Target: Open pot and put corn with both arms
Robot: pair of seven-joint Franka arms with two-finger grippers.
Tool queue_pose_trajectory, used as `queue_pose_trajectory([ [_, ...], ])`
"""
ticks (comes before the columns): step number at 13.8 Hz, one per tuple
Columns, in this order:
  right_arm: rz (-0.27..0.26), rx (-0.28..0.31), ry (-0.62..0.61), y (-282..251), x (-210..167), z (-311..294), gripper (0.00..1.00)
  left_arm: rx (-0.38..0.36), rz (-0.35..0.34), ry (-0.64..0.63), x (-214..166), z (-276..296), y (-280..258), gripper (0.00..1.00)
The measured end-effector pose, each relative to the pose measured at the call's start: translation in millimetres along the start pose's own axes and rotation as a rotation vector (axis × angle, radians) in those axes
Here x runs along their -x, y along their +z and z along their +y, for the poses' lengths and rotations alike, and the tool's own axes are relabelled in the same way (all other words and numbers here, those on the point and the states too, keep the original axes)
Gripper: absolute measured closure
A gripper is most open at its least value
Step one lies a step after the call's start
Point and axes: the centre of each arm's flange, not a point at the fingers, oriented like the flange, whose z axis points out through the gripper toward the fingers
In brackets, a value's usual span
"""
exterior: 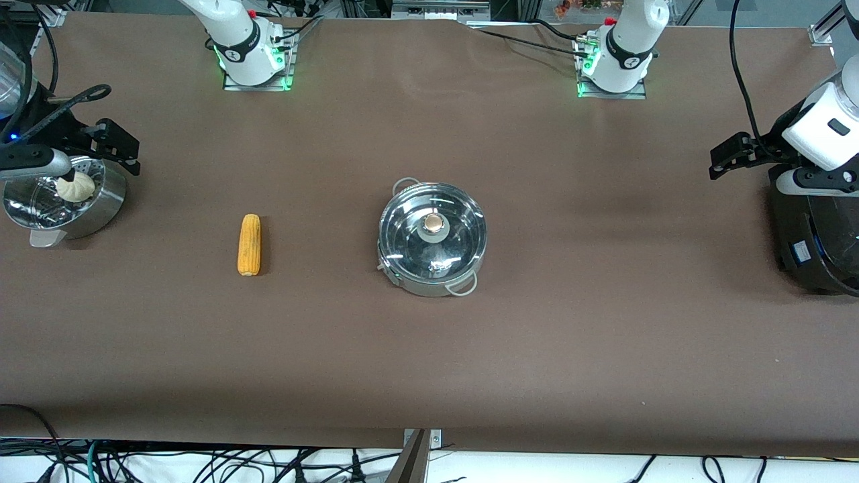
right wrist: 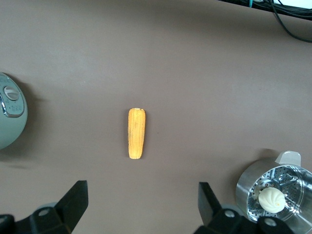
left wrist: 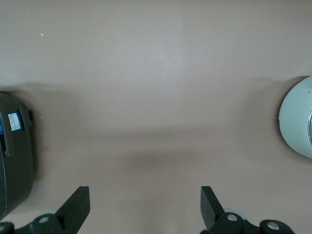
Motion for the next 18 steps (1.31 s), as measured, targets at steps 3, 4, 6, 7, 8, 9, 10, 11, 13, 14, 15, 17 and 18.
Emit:
queue_pose_trajectory([
  [3,0.0,0.0,-0.001,0,0,-1,0.0,0.0,0.0,0.0,0,0,0,0.0],
  [4,0.0,0.0,-0.001,0,0,-1,0.0,0.0,0.0,0.0,0,0,0,0.0],
  [6,-0.001,0.0,-0.001,0,0,-1,0.0,0.0,0.0,0.0,0,0,0,0.0],
  [7,-0.003,0.0,0.0,1,0,0,0.0,0.0,0.0,0.0,0,0,0,0.0],
  [8,-0.004,0.0,0.001,2,0,1,0.0,0.0,0.0,0.0,0,0,0,0.0],
  [9,-0.004,0.0,0.002,2,0,1,0.0,0.0,0.0,0.0,0,0,0,0.0],
  [10,-0.004,0.0,0.003,2,0,2,0.0,0.0,0.0,0.0,0,0,0,0.0],
  [11,-0.004,0.0,0.005,2,0,3,0.0,0.0,0.0,0.0,0,0,0,0.0],
  [13,-0.004,0.0,0.005,2,0,3,0.0,0.0,-0.001,0.0,0,0,0,0.0],
  [14,-0.004,0.0,0.003,2,0,2,0.0,0.0,-0.006,0.001,0,0,1,0.0],
  [15,-0.004,0.0,0.002,2,0,1,0.0,0.0,-0.016,0.002,0,1,4,0.0],
  [17,-0.005,0.0,0.002,2,0,1,0.0,0.012,-0.068,0.012,0,8,15,0.0],
  [18,-0.005,0.0,0.003,2,0,2,0.0,0.016,-0.098,0.026,1,17,21,0.0],
])
